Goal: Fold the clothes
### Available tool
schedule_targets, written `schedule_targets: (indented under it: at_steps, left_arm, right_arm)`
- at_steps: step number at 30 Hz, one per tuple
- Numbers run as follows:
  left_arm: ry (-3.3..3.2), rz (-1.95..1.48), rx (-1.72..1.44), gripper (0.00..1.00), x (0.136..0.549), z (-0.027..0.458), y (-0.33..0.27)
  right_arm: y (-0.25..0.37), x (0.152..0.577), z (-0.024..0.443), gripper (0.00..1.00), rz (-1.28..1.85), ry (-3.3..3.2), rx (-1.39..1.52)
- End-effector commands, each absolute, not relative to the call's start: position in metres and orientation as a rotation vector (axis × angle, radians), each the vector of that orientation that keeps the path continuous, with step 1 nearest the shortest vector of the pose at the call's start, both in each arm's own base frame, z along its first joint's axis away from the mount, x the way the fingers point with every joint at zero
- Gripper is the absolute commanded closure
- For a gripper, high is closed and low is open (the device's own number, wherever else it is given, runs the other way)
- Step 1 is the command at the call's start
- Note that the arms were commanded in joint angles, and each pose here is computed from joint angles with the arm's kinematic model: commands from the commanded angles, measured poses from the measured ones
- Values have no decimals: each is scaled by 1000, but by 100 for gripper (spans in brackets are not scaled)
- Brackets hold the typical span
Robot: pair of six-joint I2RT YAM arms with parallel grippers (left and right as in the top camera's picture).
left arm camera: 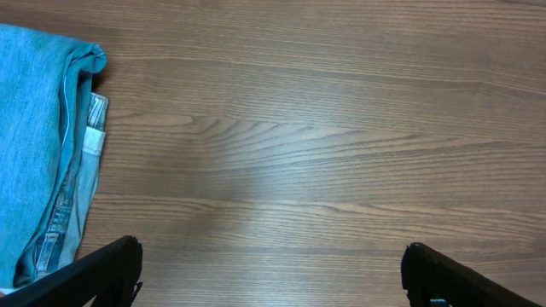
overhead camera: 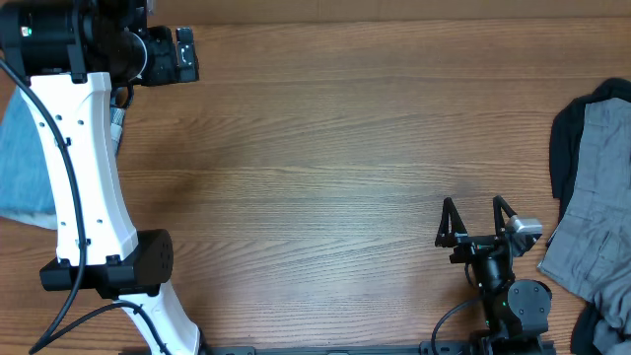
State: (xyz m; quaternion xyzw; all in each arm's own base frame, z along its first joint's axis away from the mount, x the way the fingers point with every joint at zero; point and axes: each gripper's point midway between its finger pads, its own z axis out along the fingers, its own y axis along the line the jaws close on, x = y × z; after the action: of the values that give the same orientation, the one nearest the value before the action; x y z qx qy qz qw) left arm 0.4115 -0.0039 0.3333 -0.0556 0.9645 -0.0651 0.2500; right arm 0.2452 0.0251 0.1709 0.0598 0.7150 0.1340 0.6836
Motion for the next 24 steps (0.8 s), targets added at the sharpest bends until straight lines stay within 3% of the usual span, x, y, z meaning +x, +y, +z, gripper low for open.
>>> schedule_targets:
  at_steps: [1,5,9,18,21,24]
  left_arm:
    - [2597,-188,-152,0,407,344,-5]
    - [2584,-187,-150,0,404,349,-6]
    - [2468,-185,-134,0,374,392,-7]
    - [2060,-184,-73,0,226,509,-14]
    - [2022,-203,-55,0,176,506,-20]
    - [2011,-183,-67,0,141,474,-18]
  right_arm:
    - [21,246,169,0,289,1596,151]
    - [21,246,169,0,289,1596,151]
    - [21,246,169,0,289,1596,151]
    - [21,246,169,0,289,1596,151]
    - [21,246,169,0,289,1596,151]
    - [21,246,169,0,289,1596,151]
